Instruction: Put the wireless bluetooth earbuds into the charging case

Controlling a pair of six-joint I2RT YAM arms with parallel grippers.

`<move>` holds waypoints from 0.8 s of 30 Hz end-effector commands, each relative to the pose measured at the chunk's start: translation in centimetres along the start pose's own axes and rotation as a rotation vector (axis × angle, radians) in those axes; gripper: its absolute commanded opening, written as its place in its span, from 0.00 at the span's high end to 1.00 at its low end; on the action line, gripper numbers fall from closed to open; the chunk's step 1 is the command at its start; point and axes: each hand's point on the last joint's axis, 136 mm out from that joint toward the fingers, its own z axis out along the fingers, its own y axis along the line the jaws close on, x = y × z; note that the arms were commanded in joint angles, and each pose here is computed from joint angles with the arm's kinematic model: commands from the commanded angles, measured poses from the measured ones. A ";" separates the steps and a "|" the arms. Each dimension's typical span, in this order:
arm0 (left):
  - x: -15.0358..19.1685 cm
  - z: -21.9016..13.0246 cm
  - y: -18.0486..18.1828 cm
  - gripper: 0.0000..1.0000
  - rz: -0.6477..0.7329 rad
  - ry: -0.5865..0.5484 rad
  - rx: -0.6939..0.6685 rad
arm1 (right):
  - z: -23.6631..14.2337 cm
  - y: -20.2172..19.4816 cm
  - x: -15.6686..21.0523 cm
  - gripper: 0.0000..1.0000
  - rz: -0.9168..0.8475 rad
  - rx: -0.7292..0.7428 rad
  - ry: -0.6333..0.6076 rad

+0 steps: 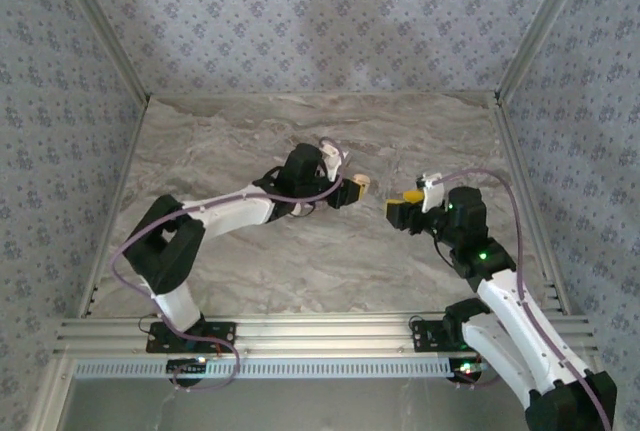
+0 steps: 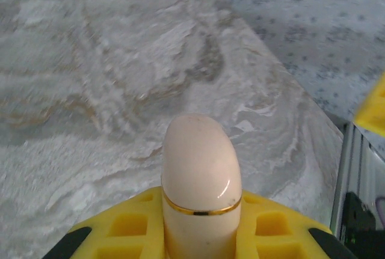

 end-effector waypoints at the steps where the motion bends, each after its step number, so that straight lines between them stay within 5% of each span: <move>1: 1.0 0.7 1.9 0.87 -0.219 0.074 -0.118 | -0.2 -2.4 0.4 0.41 0.219 0.102 -0.020; 11: 3.0 2.7 3.9 0.85 -0.415 0.237 -0.265 | -1.6 -4.8 2.4 0.42 0.397 0.182 0.042; 24: 6.0 5.4 6.7 0.84 -0.612 0.282 -0.307 | -1.1 -4.2 4.0 0.45 0.472 0.139 0.102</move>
